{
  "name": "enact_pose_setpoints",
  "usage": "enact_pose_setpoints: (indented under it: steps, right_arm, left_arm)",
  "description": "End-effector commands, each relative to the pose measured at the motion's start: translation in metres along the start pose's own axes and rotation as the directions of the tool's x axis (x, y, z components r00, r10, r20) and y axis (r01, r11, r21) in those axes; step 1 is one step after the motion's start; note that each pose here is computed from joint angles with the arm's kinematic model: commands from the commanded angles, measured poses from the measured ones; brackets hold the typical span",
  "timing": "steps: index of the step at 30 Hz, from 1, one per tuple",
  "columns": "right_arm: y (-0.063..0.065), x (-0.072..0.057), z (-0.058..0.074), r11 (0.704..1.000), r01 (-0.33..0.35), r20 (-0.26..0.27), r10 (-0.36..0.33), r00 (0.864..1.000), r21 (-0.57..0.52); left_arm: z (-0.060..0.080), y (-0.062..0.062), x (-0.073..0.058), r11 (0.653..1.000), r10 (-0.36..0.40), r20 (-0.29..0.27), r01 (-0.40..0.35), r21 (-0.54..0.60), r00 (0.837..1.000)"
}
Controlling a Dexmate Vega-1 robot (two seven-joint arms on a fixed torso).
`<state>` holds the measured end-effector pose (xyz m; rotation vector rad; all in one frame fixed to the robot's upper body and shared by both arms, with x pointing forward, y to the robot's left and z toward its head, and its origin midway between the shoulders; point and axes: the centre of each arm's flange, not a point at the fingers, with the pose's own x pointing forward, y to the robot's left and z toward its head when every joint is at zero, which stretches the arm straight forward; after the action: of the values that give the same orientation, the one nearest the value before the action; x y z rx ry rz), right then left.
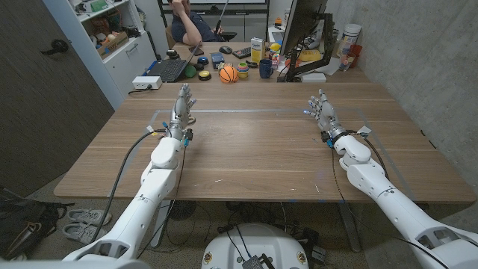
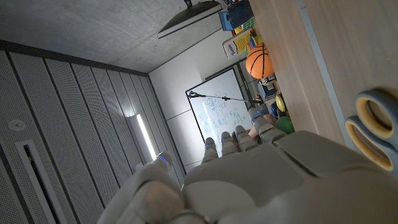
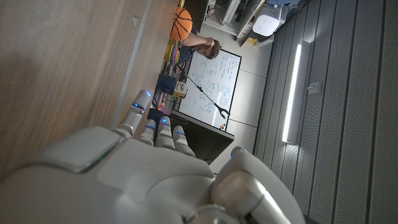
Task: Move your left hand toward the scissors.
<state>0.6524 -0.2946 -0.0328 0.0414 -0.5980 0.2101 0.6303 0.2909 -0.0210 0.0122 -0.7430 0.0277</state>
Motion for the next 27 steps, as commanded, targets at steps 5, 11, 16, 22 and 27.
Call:
enact_pose_setpoints:
  steps: [5, 11, 16, 22, 27]
  right_arm:
    - [-0.002, 0.002, -0.002, 1.0, -0.007, 0.0, 0.007, 1.0, -0.001]
    - [-0.003, 0.001, -0.002, 1.0, -0.004, -0.003, 0.004, 1.0, 0.008]
    - [-0.003, 0.002, -0.002, 1.0, -0.009, -0.001, 0.009, 1.0, 0.005]
    - [-0.003, 0.003, -0.002, 1.0, -0.013, 0.003, 0.013, 1.0, 0.001]
    - [-0.003, 0.003, -0.002, 1.0, -0.009, 0.001, 0.009, 1.0, 0.007]
  left_arm:
    - [0.036, 0.011, -0.014, 0.917, 0.246, 0.175, -0.288, 0.277, 0.953]
    - [0.05, 0.015, -0.017, 0.845, 0.31, 0.251, -0.387, 0.37, 0.917]
    - [0.067, 0.019, -0.019, 0.715, 0.341, 0.338, -0.475, 0.512, 0.877]
    - [0.082, 0.018, -0.019, 0.538, 0.34, 0.412, -0.534, 0.652, 0.845]
    - [0.092, 0.019, -0.014, 0.419, 0.318, 0.445, -0.545, 0.726, 0.837]
